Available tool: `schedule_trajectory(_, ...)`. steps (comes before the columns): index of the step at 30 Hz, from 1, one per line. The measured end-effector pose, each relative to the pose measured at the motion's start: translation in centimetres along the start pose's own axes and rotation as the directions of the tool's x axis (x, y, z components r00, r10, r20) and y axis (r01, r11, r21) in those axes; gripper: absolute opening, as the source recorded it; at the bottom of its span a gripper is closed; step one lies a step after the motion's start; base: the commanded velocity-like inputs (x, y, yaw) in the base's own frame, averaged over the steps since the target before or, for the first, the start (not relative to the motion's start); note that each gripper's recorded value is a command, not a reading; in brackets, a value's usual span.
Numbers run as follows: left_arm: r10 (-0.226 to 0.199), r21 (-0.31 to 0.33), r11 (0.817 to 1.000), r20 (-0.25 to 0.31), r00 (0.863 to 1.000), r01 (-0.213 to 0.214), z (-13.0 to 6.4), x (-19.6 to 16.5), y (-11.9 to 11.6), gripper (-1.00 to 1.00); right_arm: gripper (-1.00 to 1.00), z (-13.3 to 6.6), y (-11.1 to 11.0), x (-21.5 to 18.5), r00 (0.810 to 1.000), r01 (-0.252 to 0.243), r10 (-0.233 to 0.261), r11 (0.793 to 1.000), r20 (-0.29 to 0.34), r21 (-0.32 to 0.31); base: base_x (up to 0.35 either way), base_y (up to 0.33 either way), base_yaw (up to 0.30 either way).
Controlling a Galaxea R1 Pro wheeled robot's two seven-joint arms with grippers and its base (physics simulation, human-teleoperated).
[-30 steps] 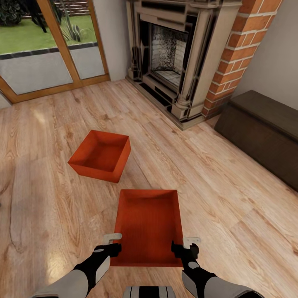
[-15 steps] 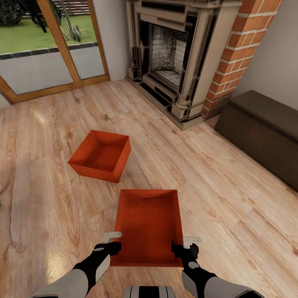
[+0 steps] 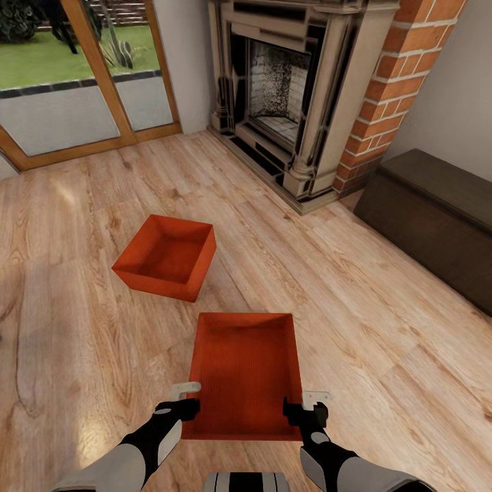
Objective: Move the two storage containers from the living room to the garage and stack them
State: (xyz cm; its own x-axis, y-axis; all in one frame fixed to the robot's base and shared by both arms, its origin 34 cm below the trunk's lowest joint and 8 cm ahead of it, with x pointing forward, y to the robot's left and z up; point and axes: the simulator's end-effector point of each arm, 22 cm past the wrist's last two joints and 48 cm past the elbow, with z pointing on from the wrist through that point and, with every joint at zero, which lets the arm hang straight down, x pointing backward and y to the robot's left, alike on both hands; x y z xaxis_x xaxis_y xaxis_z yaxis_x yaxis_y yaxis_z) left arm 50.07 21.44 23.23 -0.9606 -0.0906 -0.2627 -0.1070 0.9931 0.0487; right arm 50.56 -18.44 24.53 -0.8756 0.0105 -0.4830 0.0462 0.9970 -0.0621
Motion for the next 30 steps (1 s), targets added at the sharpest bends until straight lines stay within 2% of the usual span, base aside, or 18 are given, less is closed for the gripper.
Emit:
schedule_trajectory(9,0.000,0.000,1.000,0.000,1.000,0.000,1.5,0.8,0.0,1.00,1.00,1.3,0.1,1.1,1.000,0.000,0.000,1.000,0.001,0.000,0.000,0.000,0.000)
schedule_trajectory(19,-0.001,0.000,1.000,0.000,1.000,0.001,1.5,0.8,0.0,1.00,1.00,1.3,0.0,1.1,1.000,0.001,-0.001,1.000,0.001,0.000,0.000,0.000,0.000)
schedule_trajectory(30,-0.001,0.000,1.000,0.000,1.000,0.001,1.6,0.8,0.0,1.00,1.00,1.6,-1.6,1.1,1.000,0.014,-0.015,1.000,0.002,0.018,0.000,0.000,0.000)
